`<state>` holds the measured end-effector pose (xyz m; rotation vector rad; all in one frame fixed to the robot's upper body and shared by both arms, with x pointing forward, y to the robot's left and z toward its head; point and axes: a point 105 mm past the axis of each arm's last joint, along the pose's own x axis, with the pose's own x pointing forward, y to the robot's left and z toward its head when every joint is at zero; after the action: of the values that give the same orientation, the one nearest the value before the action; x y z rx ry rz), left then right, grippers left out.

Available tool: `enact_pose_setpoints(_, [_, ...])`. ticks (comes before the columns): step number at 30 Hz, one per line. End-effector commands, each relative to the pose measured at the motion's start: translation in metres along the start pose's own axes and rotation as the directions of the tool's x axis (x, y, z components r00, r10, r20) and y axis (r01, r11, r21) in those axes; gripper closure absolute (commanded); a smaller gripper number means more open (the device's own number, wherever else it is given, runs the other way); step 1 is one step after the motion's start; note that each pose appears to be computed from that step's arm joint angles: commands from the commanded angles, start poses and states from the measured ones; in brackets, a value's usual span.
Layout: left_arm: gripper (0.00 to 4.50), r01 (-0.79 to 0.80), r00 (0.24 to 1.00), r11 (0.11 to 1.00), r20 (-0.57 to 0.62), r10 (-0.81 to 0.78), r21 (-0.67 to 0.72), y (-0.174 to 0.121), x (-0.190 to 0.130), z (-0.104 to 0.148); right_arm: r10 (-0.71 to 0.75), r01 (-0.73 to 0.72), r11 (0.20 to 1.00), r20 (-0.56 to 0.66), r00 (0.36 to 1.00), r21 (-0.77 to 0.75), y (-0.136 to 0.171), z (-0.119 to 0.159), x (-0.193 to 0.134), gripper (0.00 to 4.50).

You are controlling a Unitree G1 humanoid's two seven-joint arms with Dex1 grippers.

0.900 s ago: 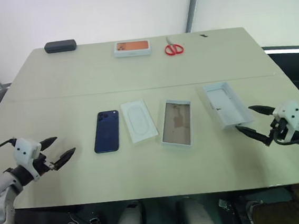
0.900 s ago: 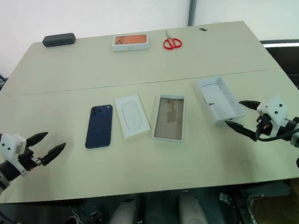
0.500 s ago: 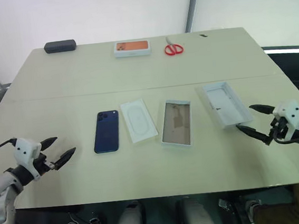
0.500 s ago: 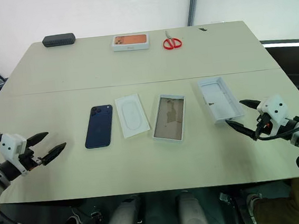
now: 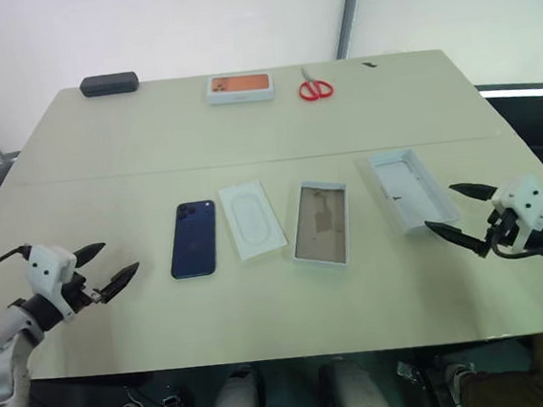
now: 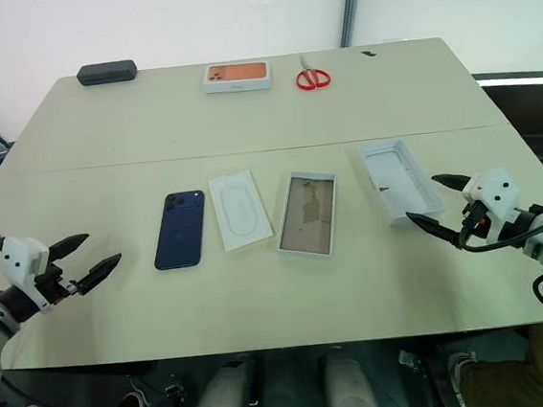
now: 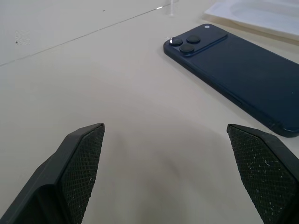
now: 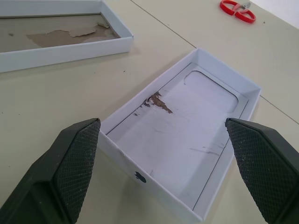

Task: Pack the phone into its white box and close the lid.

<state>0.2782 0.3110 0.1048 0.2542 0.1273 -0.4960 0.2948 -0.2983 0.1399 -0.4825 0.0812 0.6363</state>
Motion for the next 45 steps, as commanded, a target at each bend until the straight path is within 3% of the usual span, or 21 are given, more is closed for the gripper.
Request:
enact_pose_setpoints(1, [0.07, -0.002, 1.000, 1.000, 0.027, 0.001, 0.008, -0.001, 0.001, 0.007, -0.013, 0.014, 0.999, 0.030, 0.999, -0.029, -0.004, 0.009, 0.002, 0.02])
enact_pose_setpoints(5, [0.07, 0.014, 1.000, 1.000, 0.021, -0.014, -0.019, -0.006, 0.003, 0.007, 0.015, -0.014, 0.999, 0.030, 0.999, -0.031, 0.001, 0.010, 0.005, 0.02])
enact_pose_setpoints(9, [0.07, 0.042, 0.999, 0.995, 0.017, -0.041, -0.089, -0.016, 0.012, 0.015, 0.080, -0.078, 0.996, 0.072, 0.994, -0.036, 0.011, 0.029, 0.016, 0.02])
enact_pose_setpoints(15, [0.07, 0.134, 0.991, 0.964, 0.016, -0.134, -0.229, -0.060, 0.034, 0.028, 0.187, -0.171, 0.977, 0.127, 0.974, -0.128, 0.041, 0.063, 0.049, 0.02])
enact_pose_setpoints(23, [0.07, 0.072, 0.997, 0.942, 0.044, -0.061, -0.327, -0.082, 0.068, 0.046, 0.276, -0.247, 0.954, 0.174, 0.945, -0.170, 0.069, 0.092, 0.078, 0.02])
enact_pose_setpoints(29, [0.07, 0.126, 0.992, 0.885, 0.052, -0.114, -0.449, -0.118, 0.085, 0.053, 0.270, -0.240, 0.955, 0.169, 0.948, -0.176, 0.071, 0.091, 0.084, 0.02])
enact_pose_setpoints(33, [0.07, 0.095, 0.995, 0.860, 0.019, -0.099, -0.501, -0.126, 0.093, 0.047, 0.275, -0.245, 0.954, 0.180, 0.944, -0.173, 0.074, 0.094, 0.086, 0.02])
enact_pose_setpoints(38, [0.07, 0.182, 0.982, 0.762, 0.082, -0.168, -0.622, -0.142, 0.103, 0.059, 0.269, -0.241, 0.956, 0.176, 0.947, -0.169, 0.073, 0.092, 0.087, 0.02])
enact_pose_setpoints(45, [0.07, 0.194, 0.973, 0.727, 0.035, -0.228, -0.659, -0.154, 0.115, 0.058, 0.267, -0.238, 0.957, 0.181, 0.947, -0.167, 0.075, 0.093, 0.088, 0.02])
